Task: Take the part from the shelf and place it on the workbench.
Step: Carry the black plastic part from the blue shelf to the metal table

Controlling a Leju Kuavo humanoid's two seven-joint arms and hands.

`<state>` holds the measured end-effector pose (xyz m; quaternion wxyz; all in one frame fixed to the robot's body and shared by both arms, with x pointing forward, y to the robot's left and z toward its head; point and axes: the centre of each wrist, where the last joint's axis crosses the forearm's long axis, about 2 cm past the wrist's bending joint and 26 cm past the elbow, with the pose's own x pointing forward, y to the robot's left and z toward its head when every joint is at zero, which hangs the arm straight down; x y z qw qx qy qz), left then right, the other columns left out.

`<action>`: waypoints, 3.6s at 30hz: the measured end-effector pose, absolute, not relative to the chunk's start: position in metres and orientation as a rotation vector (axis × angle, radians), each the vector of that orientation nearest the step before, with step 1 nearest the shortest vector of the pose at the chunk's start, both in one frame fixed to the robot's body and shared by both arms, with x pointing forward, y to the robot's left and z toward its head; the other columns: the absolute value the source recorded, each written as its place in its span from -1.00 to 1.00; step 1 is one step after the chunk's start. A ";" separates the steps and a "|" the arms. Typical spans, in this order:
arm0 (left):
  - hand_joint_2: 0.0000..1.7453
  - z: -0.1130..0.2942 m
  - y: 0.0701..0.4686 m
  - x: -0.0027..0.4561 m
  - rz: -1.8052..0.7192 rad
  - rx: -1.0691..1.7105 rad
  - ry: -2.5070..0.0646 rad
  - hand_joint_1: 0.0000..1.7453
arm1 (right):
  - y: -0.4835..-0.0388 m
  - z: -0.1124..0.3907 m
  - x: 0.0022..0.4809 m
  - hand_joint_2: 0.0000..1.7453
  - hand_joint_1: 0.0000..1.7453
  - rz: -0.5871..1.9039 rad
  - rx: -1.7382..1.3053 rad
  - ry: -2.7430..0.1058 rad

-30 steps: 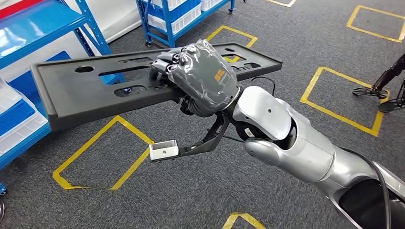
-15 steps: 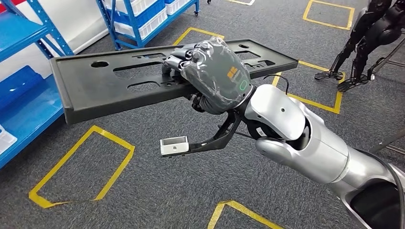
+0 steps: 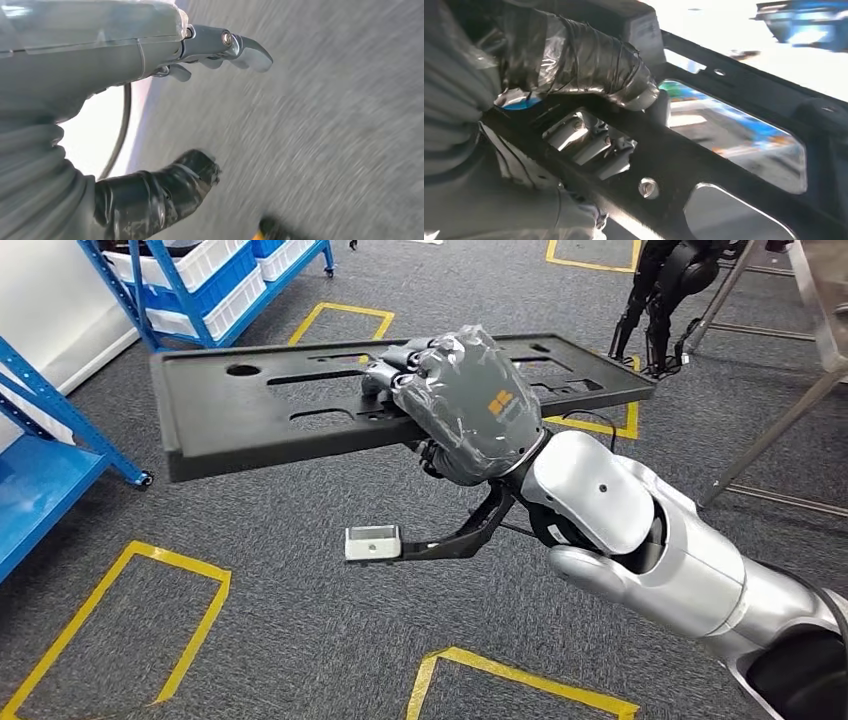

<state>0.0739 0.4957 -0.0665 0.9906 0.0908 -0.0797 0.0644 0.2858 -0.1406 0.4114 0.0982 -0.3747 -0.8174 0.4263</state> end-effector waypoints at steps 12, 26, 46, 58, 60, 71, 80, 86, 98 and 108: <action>1.00 -0.091 0.383 0.108 -0.133 0.101 -0.188 -1.00 | -0.165 0.399 0.265 1.00 1.00 1.183 -1.251 -2.370; 1.00 -0.091 0.337 0.129 -0.386 0.073 -0.206 -1.00 | -0.192 0.378 0.245 1.00 1.00 1.182 -1.451 -2.265; 1.00 -0.087 0.315 0.142 -0.656 0.122 -0.210 -1.00 | -0.217 0.354 0.222 1.00 1.00 1.269 -1.774 -2.075; 1.00 -0.085 0.310 0.146 -0.690 0.121 -0.218 -1.00 | -0.239 0.362 0.234 1.00 1.00 1.260 -1.864 -1.923; 1.00 -0.085 0.310 0.146 -0.693 0.120 -0.219 -1.00 | -0.243 0.365 0.238 1.00 1.00 1.250 -1.882 -1.889; 1.00 -0.082 0.311 0.152 -0.674 0.133 -0.223 -1.00 | -0.289 0.383 0.283 1.00 1.00 1.127 -1.890 -1.543; 1.00 -0.080 0.308 0.155 -0.678 0.144 -0.217 -1.00 | -0.327 0.389 0.310 1.00 1.00 1.025 -1.857 -1.360; 1.00 -0.079 0.307 0.157 -0.681 0.144 -0.221 -1.00 | -0.331 0.388 0.311 1.00 1.00 1.024 -1.859 -1.342; 1.00 -0.069 0.306 0.174 -0.701 0.126 -0.228 -1.00 | -0.341 0.398 0.326 1.00 1.00 1.023 -1.892 -1.256; 1.00 -0.063 0.303 0.181 -0.711 0.112 -0.265 -1.00 | -0.329 0.410 0.332 1.00 1.00 1.084 -1.992 -1.236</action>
